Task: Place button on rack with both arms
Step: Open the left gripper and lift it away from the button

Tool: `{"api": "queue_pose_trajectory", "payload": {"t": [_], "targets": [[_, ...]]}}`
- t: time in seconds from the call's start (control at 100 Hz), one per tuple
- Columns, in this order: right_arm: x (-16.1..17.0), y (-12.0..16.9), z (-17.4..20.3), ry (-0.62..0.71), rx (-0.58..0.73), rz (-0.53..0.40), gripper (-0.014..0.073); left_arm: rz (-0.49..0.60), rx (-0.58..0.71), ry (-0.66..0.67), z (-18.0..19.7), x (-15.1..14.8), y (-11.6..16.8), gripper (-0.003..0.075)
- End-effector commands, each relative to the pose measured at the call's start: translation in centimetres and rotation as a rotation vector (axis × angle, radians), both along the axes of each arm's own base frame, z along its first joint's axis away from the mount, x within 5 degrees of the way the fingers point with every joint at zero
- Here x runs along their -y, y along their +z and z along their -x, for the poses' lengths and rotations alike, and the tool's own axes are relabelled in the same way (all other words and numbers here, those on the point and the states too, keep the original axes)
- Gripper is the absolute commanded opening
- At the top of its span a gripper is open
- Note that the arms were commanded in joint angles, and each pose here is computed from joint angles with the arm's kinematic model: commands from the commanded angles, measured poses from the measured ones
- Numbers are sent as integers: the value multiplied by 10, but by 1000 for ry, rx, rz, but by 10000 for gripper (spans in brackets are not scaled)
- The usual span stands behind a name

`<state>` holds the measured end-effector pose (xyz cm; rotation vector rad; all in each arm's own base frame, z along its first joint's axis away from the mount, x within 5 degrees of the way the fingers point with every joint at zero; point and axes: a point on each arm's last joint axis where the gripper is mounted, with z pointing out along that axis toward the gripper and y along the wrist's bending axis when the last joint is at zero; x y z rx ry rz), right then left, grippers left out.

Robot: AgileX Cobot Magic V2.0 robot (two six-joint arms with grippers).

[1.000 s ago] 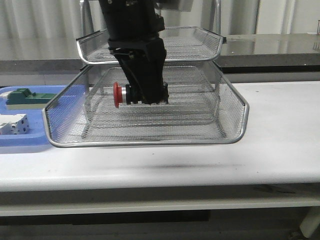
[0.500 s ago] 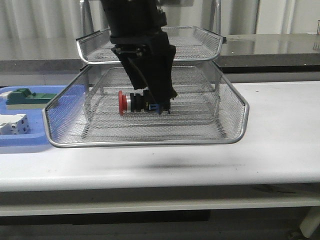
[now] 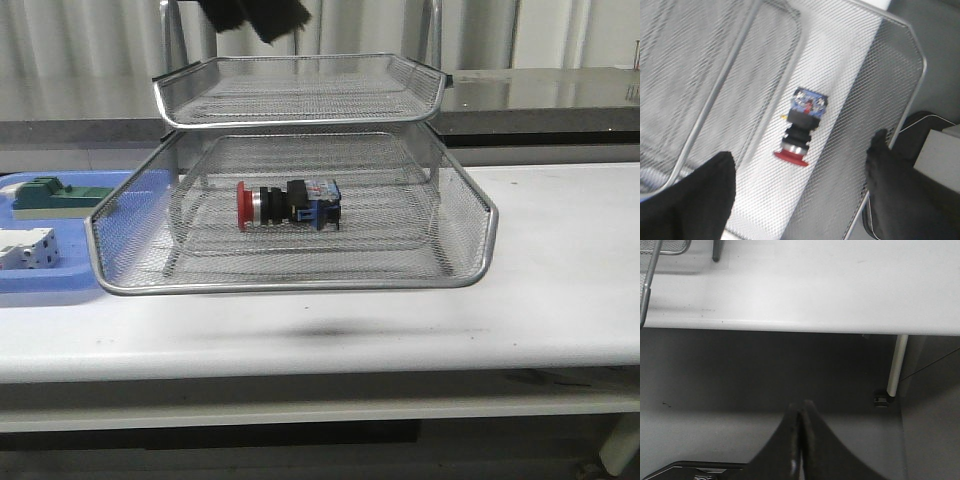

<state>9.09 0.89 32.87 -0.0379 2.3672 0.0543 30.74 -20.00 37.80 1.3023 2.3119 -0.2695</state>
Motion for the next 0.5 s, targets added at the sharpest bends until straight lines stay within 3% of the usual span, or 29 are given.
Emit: {"api": "queue_pose_trajectory", "payload": {"t": [0.0, 0.29, 0.49], "targets": [[1, 14, -3, -1, 83, 11, -66, 53, 47, 74, 14, -31, 31, 507], [1, 14, -3, -1, 83, 11, -66, 111, 119, 396, 39, -133, 43, 492], [1, 14, -3, -1, 83, 11, -66, 208, 254, 566, 76, -172, 42, 492]]}}
